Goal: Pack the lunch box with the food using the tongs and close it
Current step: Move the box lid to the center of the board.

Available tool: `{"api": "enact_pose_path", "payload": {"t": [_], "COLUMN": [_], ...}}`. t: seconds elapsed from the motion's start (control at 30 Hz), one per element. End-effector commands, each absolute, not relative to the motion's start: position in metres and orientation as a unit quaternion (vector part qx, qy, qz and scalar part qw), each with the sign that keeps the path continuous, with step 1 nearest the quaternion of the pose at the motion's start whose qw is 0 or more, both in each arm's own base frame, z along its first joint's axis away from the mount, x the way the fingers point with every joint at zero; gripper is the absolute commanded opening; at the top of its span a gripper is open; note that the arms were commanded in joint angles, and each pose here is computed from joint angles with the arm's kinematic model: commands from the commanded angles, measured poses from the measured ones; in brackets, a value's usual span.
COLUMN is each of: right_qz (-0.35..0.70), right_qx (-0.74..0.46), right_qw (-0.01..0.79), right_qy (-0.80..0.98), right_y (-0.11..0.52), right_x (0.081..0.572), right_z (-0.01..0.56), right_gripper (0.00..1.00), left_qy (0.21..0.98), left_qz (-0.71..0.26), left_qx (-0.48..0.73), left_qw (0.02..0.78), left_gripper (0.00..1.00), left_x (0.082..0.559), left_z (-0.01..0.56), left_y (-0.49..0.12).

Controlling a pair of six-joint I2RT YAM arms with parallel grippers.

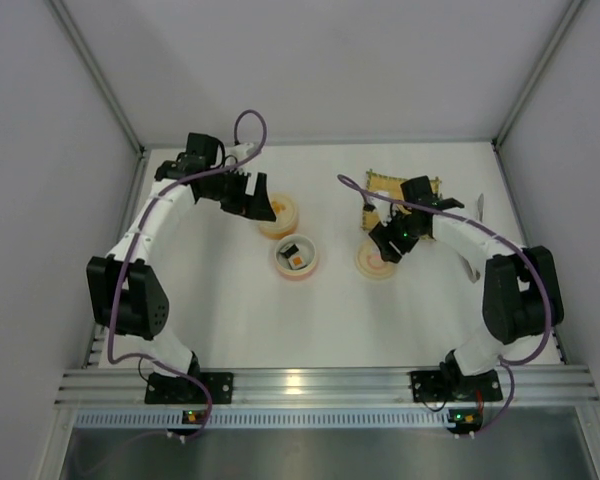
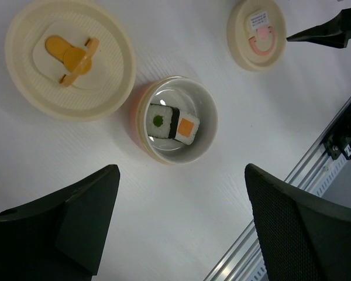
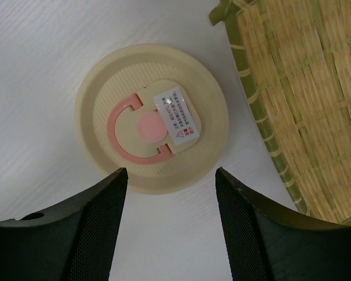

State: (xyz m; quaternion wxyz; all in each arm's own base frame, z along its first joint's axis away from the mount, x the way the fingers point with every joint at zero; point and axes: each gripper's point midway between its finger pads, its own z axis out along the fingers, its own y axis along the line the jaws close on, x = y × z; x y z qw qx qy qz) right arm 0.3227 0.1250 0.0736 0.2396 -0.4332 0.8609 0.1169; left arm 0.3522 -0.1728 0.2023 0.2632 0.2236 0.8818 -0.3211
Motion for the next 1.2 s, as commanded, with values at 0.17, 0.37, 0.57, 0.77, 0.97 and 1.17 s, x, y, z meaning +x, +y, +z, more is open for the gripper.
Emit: {"api": "enact_pose_path", "payload": {"t": [0.17,0.37,0.57,0.77,0.97,1.17], "right_qz": [0.103,0.104,0.098,0.103,0.135,0.176], "right_qx": [-0.379,-0.348,-0.333,-0.330,-0.338,-0.351], "right_qw": [0.270,0.254,0.257,0.242,0.212,0.179], "right_qy": [0.879,0.896,0.902,0.907,0.907,0.902], "right_y": [0.127,0.119,0.117,0.118,0.126,0.134], "right_x": [0.374,0.383,0.389,0.390,0.375,0.352], "right_z": [0.067,0.054,0.052,0.048,0.039,0.033], "right_gripper": [0.55,0.53,0.53,0.51,0.44,0.38], "left_qy": [0.861,0.870,0.881,0.881,0.878,0.872], "left_qz": [-0.360,-0.329,-0.303,-0.305,-0.309,-0.315], "left_qx": [0.229,0.228,0.224,0.223,0.229,0.247], "left_qw": [0.276,0.288,0.287,0.287,0.287,0.281], "left_gripper": [0.91,0.90,0.89,0.89,0.89,0.88], "left_x": [0.382,0.389,0.391,0.391,0.389,0.379], "left_z": [0.217,0.209,0.197,0.197,0.198,0.194], "left_y": [-0.195,-0.188,-0.181,-0.181,-0.182,-0.183]}}
